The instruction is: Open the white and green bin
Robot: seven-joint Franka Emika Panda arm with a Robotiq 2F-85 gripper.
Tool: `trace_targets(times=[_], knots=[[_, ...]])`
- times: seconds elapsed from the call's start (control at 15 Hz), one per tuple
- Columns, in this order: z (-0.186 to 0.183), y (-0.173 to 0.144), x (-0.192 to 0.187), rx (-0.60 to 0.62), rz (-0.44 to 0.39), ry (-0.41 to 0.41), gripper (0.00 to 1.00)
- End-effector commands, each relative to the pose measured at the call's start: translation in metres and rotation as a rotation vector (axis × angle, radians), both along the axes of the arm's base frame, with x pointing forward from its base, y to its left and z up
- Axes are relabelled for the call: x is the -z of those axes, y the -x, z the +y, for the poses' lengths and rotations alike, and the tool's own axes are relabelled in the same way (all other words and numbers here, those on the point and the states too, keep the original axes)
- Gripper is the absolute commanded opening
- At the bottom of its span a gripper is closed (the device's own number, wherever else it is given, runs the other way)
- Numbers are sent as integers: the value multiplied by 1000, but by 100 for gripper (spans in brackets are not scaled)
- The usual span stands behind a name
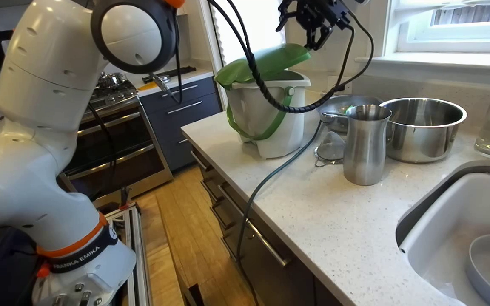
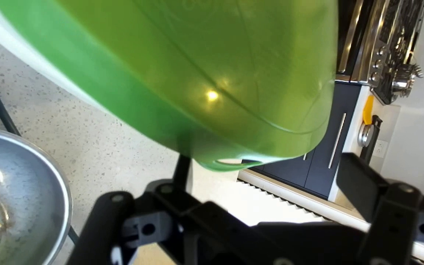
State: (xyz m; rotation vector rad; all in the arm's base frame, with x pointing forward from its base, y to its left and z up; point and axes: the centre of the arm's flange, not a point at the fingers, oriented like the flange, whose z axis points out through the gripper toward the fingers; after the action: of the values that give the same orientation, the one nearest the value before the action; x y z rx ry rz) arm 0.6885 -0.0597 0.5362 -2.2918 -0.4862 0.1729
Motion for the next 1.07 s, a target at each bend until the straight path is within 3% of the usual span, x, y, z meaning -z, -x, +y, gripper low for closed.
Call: trace_targets(times=[0.0, 1.0], knots=[[-5, -2, -25, -46, -11, -4, 100], [9, 41, -88, -133, -93, 47, 100]])
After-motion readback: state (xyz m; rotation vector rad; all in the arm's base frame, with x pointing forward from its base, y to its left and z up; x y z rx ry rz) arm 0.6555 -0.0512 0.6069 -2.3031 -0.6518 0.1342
